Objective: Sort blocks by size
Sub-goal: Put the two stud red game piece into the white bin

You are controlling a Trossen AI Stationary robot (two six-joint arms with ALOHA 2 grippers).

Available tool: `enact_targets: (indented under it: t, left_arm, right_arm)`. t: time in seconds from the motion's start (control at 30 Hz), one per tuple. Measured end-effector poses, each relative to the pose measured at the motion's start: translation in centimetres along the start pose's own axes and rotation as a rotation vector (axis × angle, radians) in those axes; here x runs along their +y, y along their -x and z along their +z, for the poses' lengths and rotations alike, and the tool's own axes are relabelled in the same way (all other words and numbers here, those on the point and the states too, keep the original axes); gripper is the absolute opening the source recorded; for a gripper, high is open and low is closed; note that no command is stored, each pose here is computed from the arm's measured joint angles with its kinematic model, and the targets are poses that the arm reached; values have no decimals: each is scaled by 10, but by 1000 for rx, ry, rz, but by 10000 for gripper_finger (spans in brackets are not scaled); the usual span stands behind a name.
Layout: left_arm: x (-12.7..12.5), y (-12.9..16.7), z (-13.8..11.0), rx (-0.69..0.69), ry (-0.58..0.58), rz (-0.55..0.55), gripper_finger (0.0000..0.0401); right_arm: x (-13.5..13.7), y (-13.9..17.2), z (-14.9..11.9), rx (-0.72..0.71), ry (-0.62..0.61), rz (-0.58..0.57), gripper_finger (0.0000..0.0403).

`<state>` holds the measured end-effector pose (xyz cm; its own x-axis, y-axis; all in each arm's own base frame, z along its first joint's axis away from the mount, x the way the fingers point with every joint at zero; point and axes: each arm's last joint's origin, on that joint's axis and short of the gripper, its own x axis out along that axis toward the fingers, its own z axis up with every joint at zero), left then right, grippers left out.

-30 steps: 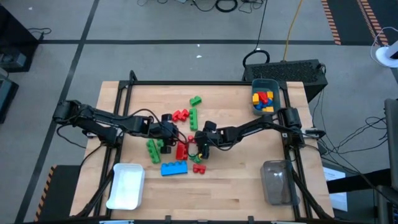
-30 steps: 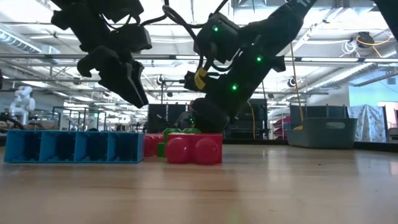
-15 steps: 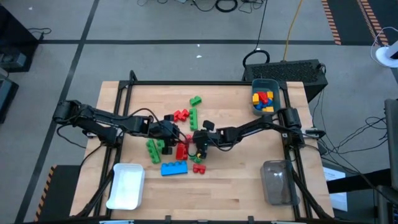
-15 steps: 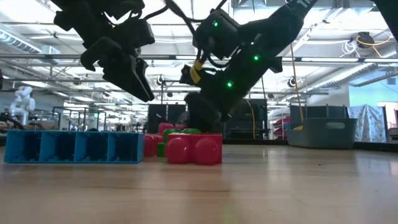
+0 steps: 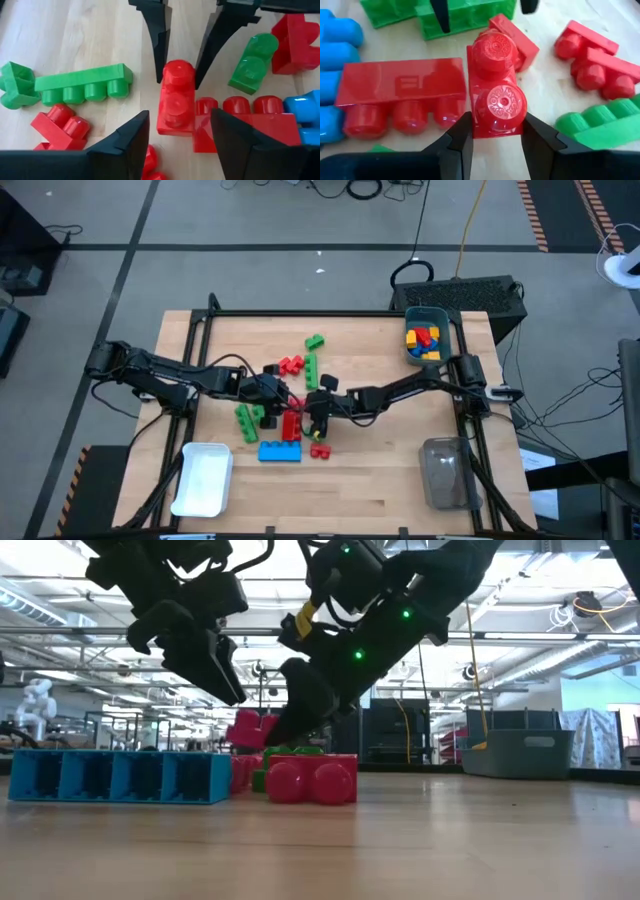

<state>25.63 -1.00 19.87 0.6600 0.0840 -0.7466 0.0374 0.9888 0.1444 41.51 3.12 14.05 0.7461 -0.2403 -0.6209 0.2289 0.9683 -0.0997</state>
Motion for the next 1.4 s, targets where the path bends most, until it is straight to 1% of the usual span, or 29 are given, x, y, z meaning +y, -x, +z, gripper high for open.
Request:
enact_targets:
  t: [0.1,0.3,0.37,0.43,0.53,0.63,0.83,1.07,1.17,1.27,1.33,1.4]
  left_arm:
    - [0,0,0,1,0,-6,220]
    - [0,0,0,5,0,-8,302]
    - [0,0,-1,12,-4,-18,315]
    - [0,0,-2,21,-5,-20,317]
    - [-1,0,-3,29,-5,-24,305]
    - [-1,0,-3,27,-3,-39,280]
    - [-2,0,-3,26,-3,-47,219]
    - [-3,0,-3,21,3,-113,145]
    - [-4,0,-2,24,25,-118,120]
    - [-3,3,0,48,27,-119,100]
    - [-3,5,-1,87,42,-121,94]
    - [-2,8,0,122,57,-120,93]
  right_arm:
    - [3,1,4,-13,17,7,113]
    - [9,4,11,-35,35,18,113]
    - [10,5,15,-46,40,22,113]
    - [12,6,19,-59,43,25,113]
    - [14,7,24,-74,44,32,113]
    - [17,9,27,-73,49,37,113]
    - [20,10,28,-77,48,35,121]
    - [20,10,28,-77,44,47,123]
    - [21,10,28,-76,23,53,135]
    - [21,12,30,-80,8,54,156]
    - [21,15,32,-92,-8,52,172]
    - [21,23,37,-111,-16,24,186]
